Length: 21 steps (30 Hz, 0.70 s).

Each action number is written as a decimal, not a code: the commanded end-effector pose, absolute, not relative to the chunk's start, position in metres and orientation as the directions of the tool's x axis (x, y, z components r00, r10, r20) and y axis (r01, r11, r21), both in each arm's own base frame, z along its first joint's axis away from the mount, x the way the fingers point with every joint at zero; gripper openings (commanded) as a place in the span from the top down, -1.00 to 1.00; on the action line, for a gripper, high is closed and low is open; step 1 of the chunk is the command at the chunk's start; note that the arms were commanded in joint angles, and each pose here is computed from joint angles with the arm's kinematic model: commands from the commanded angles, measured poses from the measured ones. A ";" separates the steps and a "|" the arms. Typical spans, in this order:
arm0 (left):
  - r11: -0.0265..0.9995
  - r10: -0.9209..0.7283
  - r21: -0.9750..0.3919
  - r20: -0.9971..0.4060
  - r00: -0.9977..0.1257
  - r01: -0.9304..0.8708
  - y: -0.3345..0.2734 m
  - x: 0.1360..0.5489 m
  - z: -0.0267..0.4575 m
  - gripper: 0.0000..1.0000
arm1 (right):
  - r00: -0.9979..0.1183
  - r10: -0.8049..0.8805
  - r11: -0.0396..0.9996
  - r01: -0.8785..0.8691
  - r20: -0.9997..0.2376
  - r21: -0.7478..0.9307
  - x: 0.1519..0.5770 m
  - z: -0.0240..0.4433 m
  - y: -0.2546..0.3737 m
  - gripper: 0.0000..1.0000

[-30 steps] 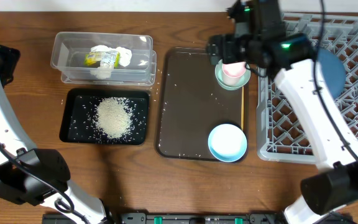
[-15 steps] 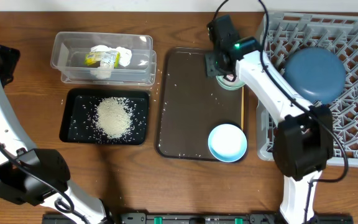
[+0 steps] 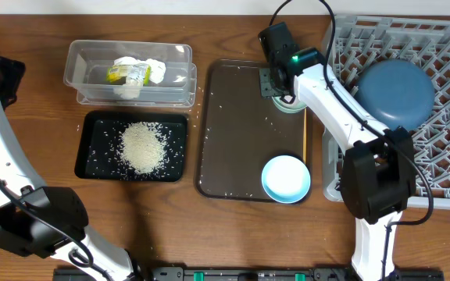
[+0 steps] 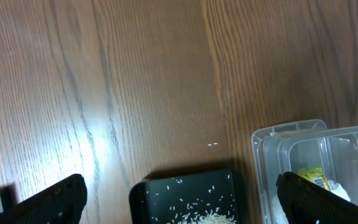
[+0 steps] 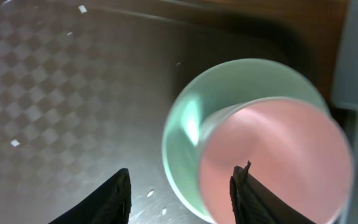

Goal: Sort waste into correct bins and load items into the dishwasher rack
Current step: 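Reach the right gripper to the pink cup and grasp its rim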

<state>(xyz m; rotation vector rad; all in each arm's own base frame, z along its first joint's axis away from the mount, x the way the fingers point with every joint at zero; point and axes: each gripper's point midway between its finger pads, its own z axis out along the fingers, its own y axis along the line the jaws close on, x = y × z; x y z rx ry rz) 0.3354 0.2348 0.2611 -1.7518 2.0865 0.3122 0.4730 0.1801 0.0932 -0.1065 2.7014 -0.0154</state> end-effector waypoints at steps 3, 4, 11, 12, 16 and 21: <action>0.185 -0.888 -0.071 -0.440 -0.136 -0.980 0.237 0.335 0.260 -0.99 | -0.905 -0.070 0.996 -0.039 -0.420 -0.082 0.474 0.083 0.169 0.03; 0.185 -0.888 -0.071 -0.440 -0.136 -0.980 0.237 0.335 0.260 -0.99 | -0.905 -0.069 0.996 -0.039 -0.420 -0.080 0.474 0.083 0.169 0.05; 0.185 -0.888 -0.071 -0.440 -0.136 -0.980 0.237 0.335 0.260 -0.99 | -0.912 -0.072 0.997 -0.052 -0.405 -0.059 0.471 0.078 0.174 0.14; 0.185 -0.888 -0.071 -0.440 -0.136 -0.980 0.237 0.335 0.260 -0.99 | -0.914 -0.072 0.997 -0.052 -0.400 -0.061 0.471 0.076 0.173 0.12; 0.185 -0.888 -0.071 -0.440 -0.136 -0.980 0.237 0.335 0.260 -0.99 | -0.919 -0.071 0.997 -0.050 -0.388 -0.064 0.470 0.068 0.173 0.03; 0.185 -0.888 -0.071 -0.440 -0.136 -0.980 0.237 0.335 0.260 -0.99 | -0.924 -0.073 0.997 -0.055 -0.376 -0.057 0.468 0.067 0.174 0.16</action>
